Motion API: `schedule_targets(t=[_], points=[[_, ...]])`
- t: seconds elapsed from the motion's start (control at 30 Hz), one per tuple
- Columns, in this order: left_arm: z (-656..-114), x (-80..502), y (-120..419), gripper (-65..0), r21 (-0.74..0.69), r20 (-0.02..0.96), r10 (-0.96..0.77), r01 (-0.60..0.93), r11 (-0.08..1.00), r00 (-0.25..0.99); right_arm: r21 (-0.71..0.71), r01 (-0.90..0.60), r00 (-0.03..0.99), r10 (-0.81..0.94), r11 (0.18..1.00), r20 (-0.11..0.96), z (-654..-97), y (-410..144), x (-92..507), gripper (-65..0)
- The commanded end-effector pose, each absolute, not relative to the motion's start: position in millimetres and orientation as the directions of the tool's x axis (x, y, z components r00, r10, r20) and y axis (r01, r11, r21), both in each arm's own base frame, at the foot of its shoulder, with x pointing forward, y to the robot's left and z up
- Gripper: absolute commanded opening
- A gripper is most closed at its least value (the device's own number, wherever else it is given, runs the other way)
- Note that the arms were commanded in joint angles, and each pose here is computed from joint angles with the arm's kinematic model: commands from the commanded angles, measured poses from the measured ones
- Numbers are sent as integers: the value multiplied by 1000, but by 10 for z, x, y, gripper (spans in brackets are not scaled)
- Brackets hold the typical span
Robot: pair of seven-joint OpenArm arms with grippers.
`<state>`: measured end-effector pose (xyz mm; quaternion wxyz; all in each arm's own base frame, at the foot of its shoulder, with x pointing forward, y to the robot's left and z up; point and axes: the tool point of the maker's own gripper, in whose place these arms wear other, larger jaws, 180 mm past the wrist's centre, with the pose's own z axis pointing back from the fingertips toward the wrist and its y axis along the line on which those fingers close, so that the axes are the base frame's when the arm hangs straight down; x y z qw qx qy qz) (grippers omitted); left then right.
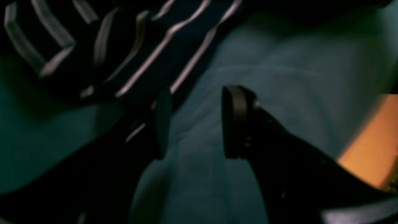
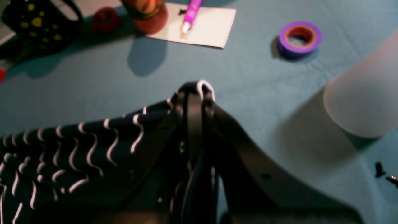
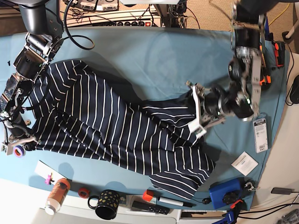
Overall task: Layout the t-shirt on the table in an organized manner, then fold the t-shirt properly
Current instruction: 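Reach the left gripper to the shirt's bunched shoulder and grasp it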
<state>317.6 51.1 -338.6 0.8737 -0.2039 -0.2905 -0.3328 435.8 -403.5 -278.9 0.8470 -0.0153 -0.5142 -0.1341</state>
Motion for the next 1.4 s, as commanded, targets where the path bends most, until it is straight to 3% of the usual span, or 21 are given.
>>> schedule_targets(t=[0.0, 0.13, 0.3, 0.93, 1.13, 1.37], points=[[-3196, 3305, 521, -403, -87, 705, -463, 714, 695, 537, 106, 242, 355, -189, 964, 916, -2460, -4132, 4454, -650], [-3253, 3311, 590, -400, 92, 717, -571, 759, 644, 398, 109, 241, 354, -191, 965, 915, -2467, -4117, 4459, -650], [-3383, 3137, 446, -343, 81, 713, -596, 800, 595, 370, 108, 241, 354, -191, 965, 916, -2464, -4119, 4460, -650], [-3713, 3132, 320, -343, 483, 423, -874, 756, 442, 240, 108, 240, 362, -193, 965, 912, -2480, -4116, 4453, -650], [-3546, 3332, 382, -343, 590, 447, -868, 658, 468, 216, 110, 240, 362, -194, 965, 912, -2480, -4114, 4454, -650], [-3560, 3342, 325, -343, 586, 469, -862, 664, 465, 190, 111, 240, 361, -195, 964, 912, -2479, -4112, 4454, -650]])
